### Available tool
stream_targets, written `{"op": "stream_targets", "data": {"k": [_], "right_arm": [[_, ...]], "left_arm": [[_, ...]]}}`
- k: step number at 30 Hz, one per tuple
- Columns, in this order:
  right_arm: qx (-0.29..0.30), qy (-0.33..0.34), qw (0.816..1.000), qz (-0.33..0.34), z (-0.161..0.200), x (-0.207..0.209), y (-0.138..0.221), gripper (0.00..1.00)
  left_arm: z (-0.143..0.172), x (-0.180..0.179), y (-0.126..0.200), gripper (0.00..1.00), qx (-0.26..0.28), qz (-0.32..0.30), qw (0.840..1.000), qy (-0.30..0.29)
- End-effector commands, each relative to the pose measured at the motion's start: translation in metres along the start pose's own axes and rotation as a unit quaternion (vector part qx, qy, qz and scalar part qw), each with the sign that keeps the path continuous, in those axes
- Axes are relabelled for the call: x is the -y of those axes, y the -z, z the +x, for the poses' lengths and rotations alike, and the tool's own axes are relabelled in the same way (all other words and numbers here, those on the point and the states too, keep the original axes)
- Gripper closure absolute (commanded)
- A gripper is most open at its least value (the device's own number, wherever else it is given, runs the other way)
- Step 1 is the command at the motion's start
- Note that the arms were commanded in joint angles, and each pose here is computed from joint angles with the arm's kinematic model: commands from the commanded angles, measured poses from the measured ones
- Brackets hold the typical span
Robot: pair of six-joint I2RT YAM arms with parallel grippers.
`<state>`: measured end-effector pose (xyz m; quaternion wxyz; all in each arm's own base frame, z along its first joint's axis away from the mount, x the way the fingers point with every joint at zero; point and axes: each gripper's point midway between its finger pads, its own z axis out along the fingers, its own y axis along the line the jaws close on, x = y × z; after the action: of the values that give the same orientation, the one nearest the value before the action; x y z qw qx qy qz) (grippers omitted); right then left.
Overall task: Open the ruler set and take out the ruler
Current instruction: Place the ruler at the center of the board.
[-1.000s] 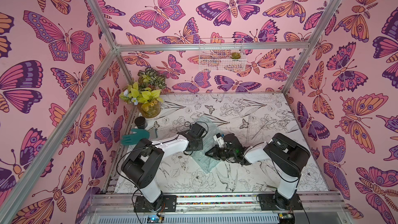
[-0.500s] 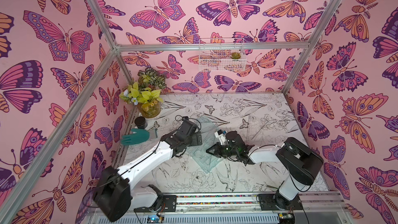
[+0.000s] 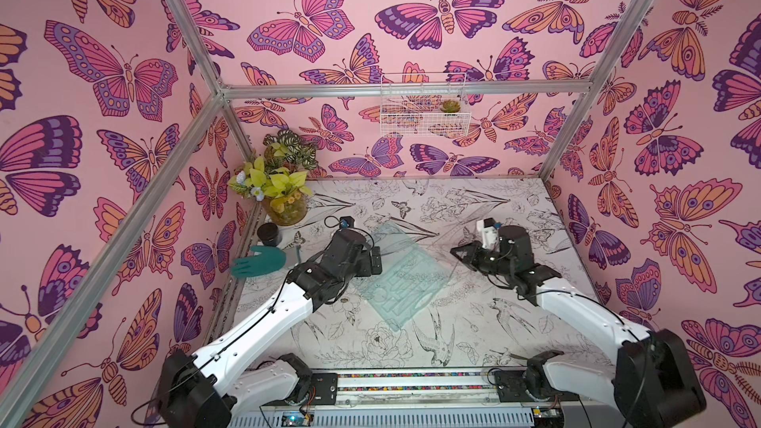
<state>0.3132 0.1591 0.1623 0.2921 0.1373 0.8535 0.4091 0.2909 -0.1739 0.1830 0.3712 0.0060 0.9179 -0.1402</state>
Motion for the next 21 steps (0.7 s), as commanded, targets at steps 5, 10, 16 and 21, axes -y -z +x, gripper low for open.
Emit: {"op": "stream_targets", "data": {"k": [5, 10, 16, 21], "right_arm": [[-0.015, -0.099, 0.988, 0.119, 0.013, 0.101, 0.047, 0.95], [-0.018, -0.143, 0.983, 0.113, 0.01, 0.122, 0.058, 0.95], [-0.022, -0.199, 0.976, 0.087, 0.008, 0.135, 0.055, 0.94], [-0.024, -0.228, 0.969, 0.091, 0.005, 0.145, 0.055, 0.94]], "left_arm": [[0.019, 0.03, -0.02, 0.0, -0.038, 0.05, 0.997, -0.034], [0.031, 0.043, -0.031, 0.0, -0.064, 0.062, 0.994, -0.059], [0.04, 0.045, -0.039, 0.0, -0.079, 0.065, 0.993, -0.063], [0.043, 0.045, -0.042, 0.0, -0.085, 0.062, 0.992, -0.063]]}}
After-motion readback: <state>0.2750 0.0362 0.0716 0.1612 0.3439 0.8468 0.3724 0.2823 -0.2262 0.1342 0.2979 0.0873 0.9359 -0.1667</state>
